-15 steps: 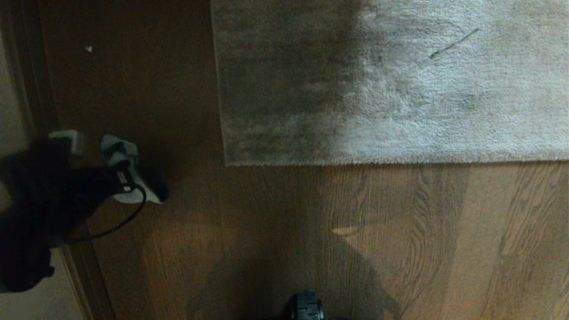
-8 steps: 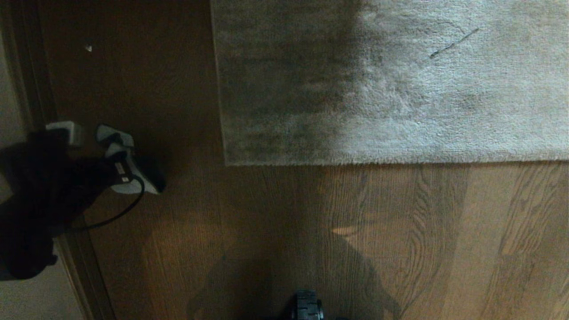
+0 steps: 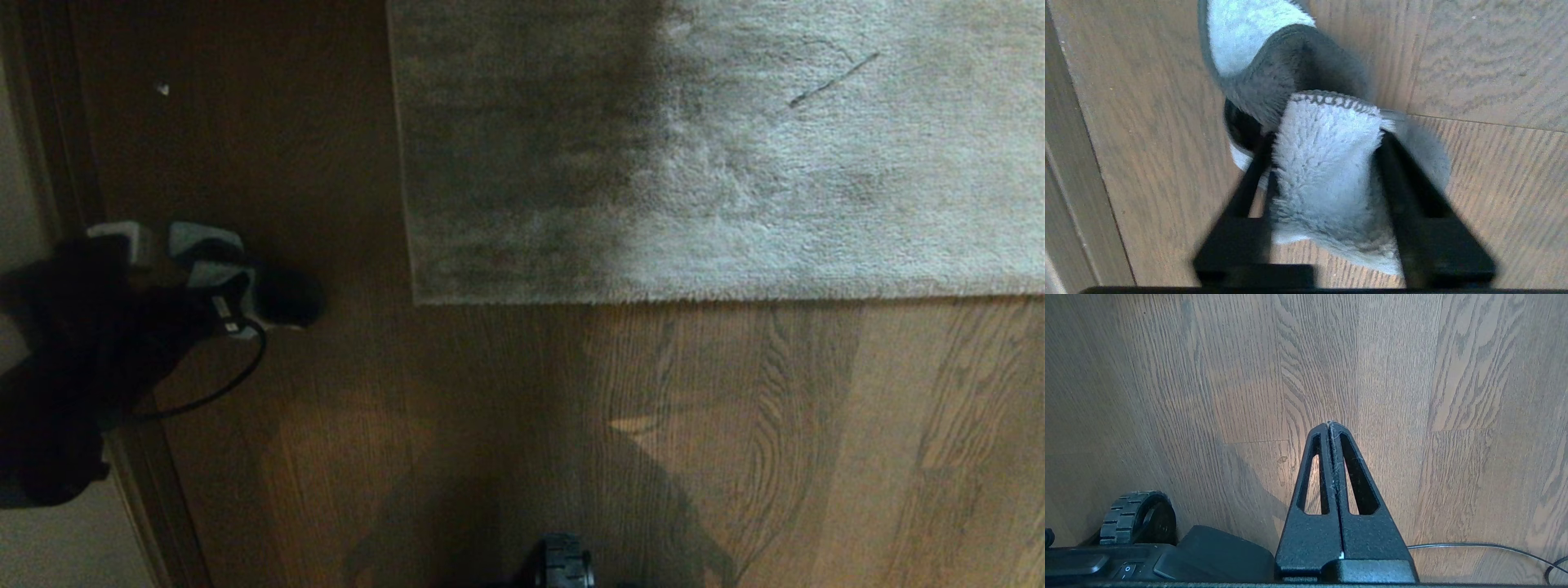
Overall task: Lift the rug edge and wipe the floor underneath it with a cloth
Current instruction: Put down the rag
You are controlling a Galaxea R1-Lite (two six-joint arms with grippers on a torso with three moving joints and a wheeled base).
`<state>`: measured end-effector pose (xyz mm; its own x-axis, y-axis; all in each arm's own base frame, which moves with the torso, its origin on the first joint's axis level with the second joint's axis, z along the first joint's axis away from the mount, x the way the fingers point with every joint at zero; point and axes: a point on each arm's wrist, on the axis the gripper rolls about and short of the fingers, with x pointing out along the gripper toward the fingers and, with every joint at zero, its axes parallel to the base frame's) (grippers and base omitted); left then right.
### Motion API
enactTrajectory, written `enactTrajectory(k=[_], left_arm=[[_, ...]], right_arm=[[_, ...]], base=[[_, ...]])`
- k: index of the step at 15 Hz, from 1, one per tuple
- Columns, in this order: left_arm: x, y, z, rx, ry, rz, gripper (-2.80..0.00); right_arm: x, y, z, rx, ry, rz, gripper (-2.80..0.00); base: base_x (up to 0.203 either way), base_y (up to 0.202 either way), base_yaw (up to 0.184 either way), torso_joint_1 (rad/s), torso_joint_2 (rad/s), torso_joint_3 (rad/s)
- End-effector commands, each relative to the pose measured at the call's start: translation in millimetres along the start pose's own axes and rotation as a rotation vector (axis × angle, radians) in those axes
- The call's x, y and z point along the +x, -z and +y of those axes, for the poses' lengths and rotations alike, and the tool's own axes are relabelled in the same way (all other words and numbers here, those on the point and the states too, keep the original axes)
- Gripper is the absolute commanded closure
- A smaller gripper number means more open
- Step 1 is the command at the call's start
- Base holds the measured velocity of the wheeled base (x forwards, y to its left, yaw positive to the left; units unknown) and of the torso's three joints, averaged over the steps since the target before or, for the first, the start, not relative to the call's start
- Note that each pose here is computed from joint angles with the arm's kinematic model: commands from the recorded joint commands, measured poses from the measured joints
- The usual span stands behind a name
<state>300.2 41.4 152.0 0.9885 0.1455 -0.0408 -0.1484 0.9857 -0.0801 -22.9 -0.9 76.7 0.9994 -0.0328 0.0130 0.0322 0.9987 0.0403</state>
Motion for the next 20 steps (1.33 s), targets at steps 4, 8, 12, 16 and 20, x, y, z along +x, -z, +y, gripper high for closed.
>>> enactTrajectory(k=[4, 8, 12, 16, 20], left_arm=[[-1.3, -2.3, 0.4, -0.001, -0.002, -0.012, -2.80], [-10.4, -7.6, 0.1, -0.004, 0.000, -0.026, -2.80], [-19.8, -17.4, -1.1, -0.009, 0.005, -0.059, -2.80], [-28.7, -29.6, -2.0, -0.011, 0.006, -0.100, -2.80], [-44.1, -29.1, -1.7, -0.011, 0.004, -0.096, -2.80]], right_arm=[[0.1, -0.1, 0.0, 0.000, -0.001, 0.001, 0.00], [0.1, -0.1, 0.0, 0.000, -0.001, 0.001, 0.00], [0.1, -0.1, 0.0, 0.000, -0.001, 0.001, 0.00], [0.1, -0.1, 0.0, 0.000, -0.001, 0.001, 0.00], [0.1, -0.1, 0.0, 0.000, -0.001, 0.001, 0.00]], base=[[0.000, 0.000, 0.000, 0.000, 0.00, 0.000], [0.000, 0.000, 0.000, 0.000, 0.00, 0.000], [0.000, 0.000, 0.000, 0.000, 0.00, 0.000], [0.000, 0.000, 0.000, 0.000, 0.00, 0.000], [0.000, 0.000, 0.000, 0.000, 0.00, 0.000]])
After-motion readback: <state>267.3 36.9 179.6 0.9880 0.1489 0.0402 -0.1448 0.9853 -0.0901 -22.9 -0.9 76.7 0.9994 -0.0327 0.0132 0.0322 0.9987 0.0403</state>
